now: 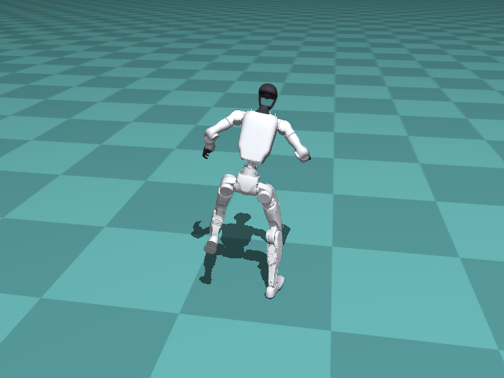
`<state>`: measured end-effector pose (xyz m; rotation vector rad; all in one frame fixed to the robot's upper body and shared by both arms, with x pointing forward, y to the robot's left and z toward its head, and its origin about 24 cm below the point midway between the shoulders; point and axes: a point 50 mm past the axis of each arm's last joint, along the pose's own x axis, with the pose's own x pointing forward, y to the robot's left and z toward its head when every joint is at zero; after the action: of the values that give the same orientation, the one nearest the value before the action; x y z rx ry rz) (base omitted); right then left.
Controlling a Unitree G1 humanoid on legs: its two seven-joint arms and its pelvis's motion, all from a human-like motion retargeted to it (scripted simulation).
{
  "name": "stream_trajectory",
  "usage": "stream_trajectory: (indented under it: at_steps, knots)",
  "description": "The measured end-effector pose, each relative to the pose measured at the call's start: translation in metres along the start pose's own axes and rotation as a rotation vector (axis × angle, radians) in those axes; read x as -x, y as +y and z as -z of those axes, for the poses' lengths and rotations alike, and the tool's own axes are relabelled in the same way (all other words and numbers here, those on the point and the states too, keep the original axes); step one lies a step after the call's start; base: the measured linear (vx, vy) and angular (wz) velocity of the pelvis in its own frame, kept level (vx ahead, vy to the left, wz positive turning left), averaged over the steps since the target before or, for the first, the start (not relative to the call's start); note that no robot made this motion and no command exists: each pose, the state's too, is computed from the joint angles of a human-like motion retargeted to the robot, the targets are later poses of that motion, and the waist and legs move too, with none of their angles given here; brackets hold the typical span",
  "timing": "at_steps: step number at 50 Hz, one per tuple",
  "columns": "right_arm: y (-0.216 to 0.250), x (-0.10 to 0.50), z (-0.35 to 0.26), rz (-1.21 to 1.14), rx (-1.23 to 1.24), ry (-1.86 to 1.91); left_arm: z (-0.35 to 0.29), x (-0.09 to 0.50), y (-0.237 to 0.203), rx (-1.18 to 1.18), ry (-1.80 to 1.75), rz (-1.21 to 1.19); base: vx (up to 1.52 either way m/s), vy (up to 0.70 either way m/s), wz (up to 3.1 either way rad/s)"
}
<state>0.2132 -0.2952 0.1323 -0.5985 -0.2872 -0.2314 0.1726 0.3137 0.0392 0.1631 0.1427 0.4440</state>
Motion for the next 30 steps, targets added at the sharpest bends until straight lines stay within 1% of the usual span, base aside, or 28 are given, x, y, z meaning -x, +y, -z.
stream_trajectory:
  at_steps: [2, 3, 4, 6, 8, 10, 12, 15, 17, 20, 21, 23, 25, 27, 28, 30]
  knots:
    - [0.003, -0.053, -0.070, 0.130, -0.122, -0.341, 0.054, 0.043, 0.041, -0.271, 0.261, 0.026, 1.35, -0.18, -1.36]
    - [0.000, -0.068, -0.112, 0.178, -0.188, -0.520, 0.062, 0.062, 0.060, -0.397, 0.336, 0.072, 1.46, -0.02, -1.69]
    - [-0.003, -0.074, -0.152, 0.200, -0.234, -0.685, 0.065, 0.080, 0.078, -0.464, 0.410, 0.104, 1.52, 0.11, -1.82]
    - [-0.006, -0.067, -0.219, 0.185, -0.278, -0.970, 0.063, 0.112, 0.108, -0.505, 0.547, 0.137, 1.58, 0.32, -1.55]
    - [-0.005, -0.053, -0.263, 0.133, -0.264, -1.173, 0.053, 0.136, 0.131, -0.530, 0.647, 0.178, 1.62, 0.48, -0.84]
    - [-0.003, -0.044, -0.290, 0.135, -0.198, -1.314, 0.044, 0.137, 0.140, -0.539, 0.668, 0.228, 1.64, 0.50, -0.09]
    - [0.005, -0.038, -0.302, 0.142, -0.176, -1.378, 0.040, 0.134, 0.141, -0.513, 0.653, 0.223, 1.67, 0.50, 0.34]
    - [0.030, -0.025, -0.293, 0.048, -0.308, -1.371, 0.037, 0.134, 0.132, -0.448, 0.597, 0.173, 1.70, 0.55, 0.07]
    - [0.044, -0.018, -0.272, -0.041, -0.381, -1.288, 0.038, 0.116, 0.110, -0.384, 0.495, 0.169, 1.64, 0.58, -0.05]
    - [0.065, -0.020, -0.223, -0.157, -0.401, -1.021, 0.027, 0.064, 0.054, -0.238, 0.208, 0.102, 1.48, 0.44, 0.59]
    - [0.073, -0.024, -0.193, -0.156, -0.384, -0.868, 0.012, 0.036, 0.027, -0.167, 0.062, 0.065, 1.41, 0.30, 1.13]
    - [0.089, -0.016, -0.118, -0.152, -0.365, -0.491, -0.048, -0.016, -0.033, 0.011, -0.263, 0.037, 1.43, 0.23, 1.35]
    - [0.087, 0.019, -0.046, -0.135, -0.411, -0.100, -0.150, -0.040, -0.087, 0.209, -0.643, 0.100, 1.49, 0.13, 1.60]
    - [0.053, 0.058, -0.020, -0.134, -0.370, 0.060, -0.258, -0.017, -0.112, 0.335, -1.061, 0.189, 1.55, -0.02, 1.89]
    - [0.036, 0.071, -0.021, -0.182, -0.305, 0.076, -0.299, 0.006, -0.113, 0.350, -1.265, 0.210, 1.58, -0.20, 1.78]
    - [0.010, 0.086, -0.026, -0.331, -0.181, 0.107, -0.351, 0.052, -0.106, 0.296, -1.593, 0.229, 1.61, -0.39, 1.45]
